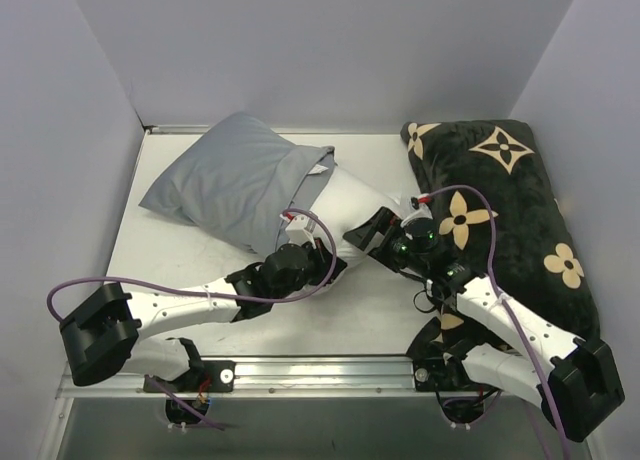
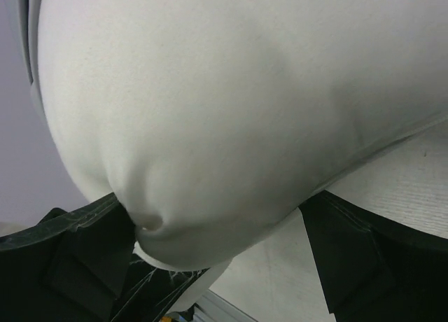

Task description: Remove the pillowcase from the pillow

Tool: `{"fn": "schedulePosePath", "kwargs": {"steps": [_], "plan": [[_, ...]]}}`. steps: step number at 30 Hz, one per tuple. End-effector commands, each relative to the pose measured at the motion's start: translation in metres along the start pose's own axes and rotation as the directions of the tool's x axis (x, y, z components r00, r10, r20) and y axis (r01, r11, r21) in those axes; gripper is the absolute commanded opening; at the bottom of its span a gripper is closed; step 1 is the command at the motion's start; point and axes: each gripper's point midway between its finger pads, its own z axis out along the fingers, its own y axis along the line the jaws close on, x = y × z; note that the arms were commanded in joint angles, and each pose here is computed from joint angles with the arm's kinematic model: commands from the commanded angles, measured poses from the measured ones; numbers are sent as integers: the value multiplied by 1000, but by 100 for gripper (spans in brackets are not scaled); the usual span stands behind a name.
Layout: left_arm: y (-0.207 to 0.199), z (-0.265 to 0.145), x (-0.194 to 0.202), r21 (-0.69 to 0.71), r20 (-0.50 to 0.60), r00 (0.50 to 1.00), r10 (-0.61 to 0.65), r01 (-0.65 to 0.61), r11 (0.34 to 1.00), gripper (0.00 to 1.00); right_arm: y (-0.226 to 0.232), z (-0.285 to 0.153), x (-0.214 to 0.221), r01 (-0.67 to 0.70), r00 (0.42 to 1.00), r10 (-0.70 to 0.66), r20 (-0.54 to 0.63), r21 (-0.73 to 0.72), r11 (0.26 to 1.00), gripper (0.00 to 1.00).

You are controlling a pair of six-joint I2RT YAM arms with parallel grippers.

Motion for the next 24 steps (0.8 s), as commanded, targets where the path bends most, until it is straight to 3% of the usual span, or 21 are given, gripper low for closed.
{"fn": "schedulePosePath", "kwargs": {"steps": [1, 10, 14, 17, 18, 20, 21, 23, 24], "plan": [[-75, -14, -31, 237, 15, 997, -77, 71, 969, 0, -4, 10, -16, -58, 988, 59, 139, -11, 998, 100], [-125, -24, -23, 389, -68, 997, -31, 55, 920, 0, -7, 38, -16, -77, 983, 80, 165, -24, 997, 100], [-158, -36, -4, 519, -166, 986, 20, 70, 852, 0, -1, 48, -23, -51, 984, 54, 171, -17, 999, 99], [-170, -41, 8, 573, -202, 977, 63, 66, 817, 0, 7, 51, -29, -16, 984, 19, 175, -18, 1000, 86], [-173, -43, 9, 585, -207, 976, 73, 64, 809, 0, 10, 52, -31, -7, 984, 11, 179, -21, 1000, 74], [-177, -48, 13, 612, -213, 972, 98, 54, 789, 0, 18, 50, -43, 12, 977, -8, 212, -19, 1000, 68], [-180, -52, 12, 628, -210, 972, 106, 51, 777, 0, 17, 50, -43, 30, 979, -28, 204, -3, 1000, 47], [-186, -59, 11, 665, -203, 969, 139, 32, 746, 0, 25, 49, -47, 49, 979, -50, 195, 6, 999, 25], [-191, -63, 11, 679, -198, 969, 150, 26, 734, 0, 26, 48, -49, 72, 978, -74, 195, 16, 997, 3]]}}
